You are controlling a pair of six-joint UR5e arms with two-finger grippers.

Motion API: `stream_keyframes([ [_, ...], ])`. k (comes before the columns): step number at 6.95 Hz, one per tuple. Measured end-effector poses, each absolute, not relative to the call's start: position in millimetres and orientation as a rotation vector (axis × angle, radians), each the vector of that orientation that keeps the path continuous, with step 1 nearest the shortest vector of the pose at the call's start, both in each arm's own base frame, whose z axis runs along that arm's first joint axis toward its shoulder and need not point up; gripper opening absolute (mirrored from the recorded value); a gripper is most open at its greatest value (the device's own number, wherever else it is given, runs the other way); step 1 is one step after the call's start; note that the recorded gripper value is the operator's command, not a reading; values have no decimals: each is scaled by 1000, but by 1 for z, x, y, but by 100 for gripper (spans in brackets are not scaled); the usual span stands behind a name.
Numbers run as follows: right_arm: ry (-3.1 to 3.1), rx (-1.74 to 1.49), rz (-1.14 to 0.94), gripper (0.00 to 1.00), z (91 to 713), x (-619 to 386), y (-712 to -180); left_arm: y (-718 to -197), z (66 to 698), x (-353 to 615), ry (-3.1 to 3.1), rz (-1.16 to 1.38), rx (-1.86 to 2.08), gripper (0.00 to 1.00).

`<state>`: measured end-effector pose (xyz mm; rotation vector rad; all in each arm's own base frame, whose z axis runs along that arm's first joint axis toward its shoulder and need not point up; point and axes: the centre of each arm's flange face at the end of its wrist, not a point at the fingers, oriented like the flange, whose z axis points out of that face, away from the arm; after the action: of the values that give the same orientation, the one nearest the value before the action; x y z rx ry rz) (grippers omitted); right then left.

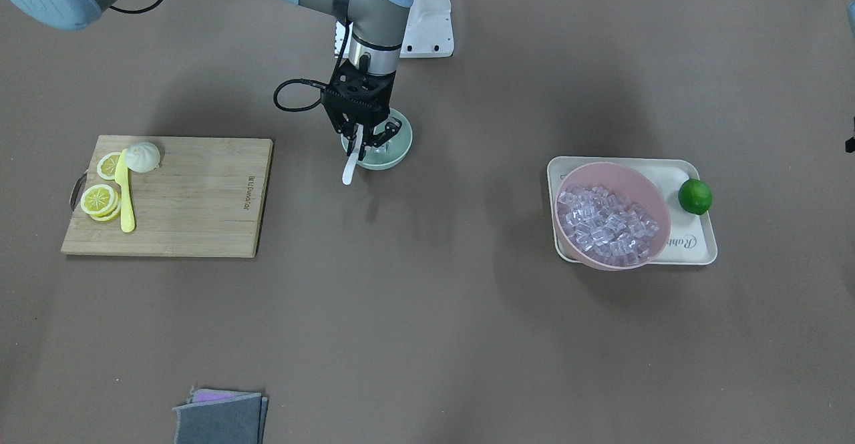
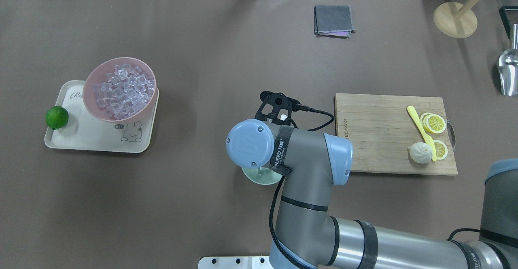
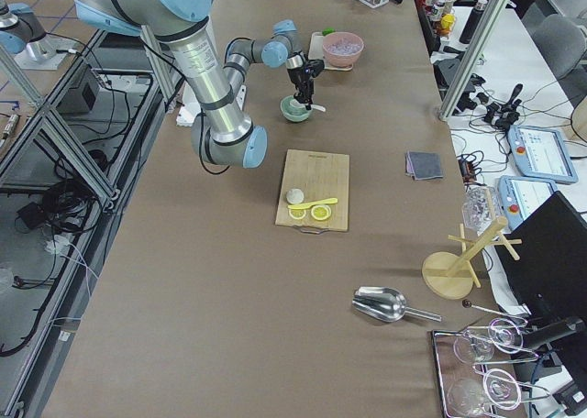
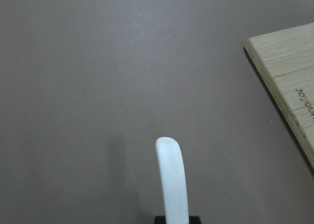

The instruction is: Put spoon and ice into bowl

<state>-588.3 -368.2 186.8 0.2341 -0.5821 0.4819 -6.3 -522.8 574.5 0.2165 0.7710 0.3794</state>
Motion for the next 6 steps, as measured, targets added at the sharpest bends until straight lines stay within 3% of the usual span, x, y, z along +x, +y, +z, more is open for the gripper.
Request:
stream_keyframes([
  [3,-593,247,413,100,179,-568,-384,-523,581,-7,763,375,203,99],
  [6,-634,228,280,100,184,-483,-426,-516,599,-10,762,366,177,99],
])
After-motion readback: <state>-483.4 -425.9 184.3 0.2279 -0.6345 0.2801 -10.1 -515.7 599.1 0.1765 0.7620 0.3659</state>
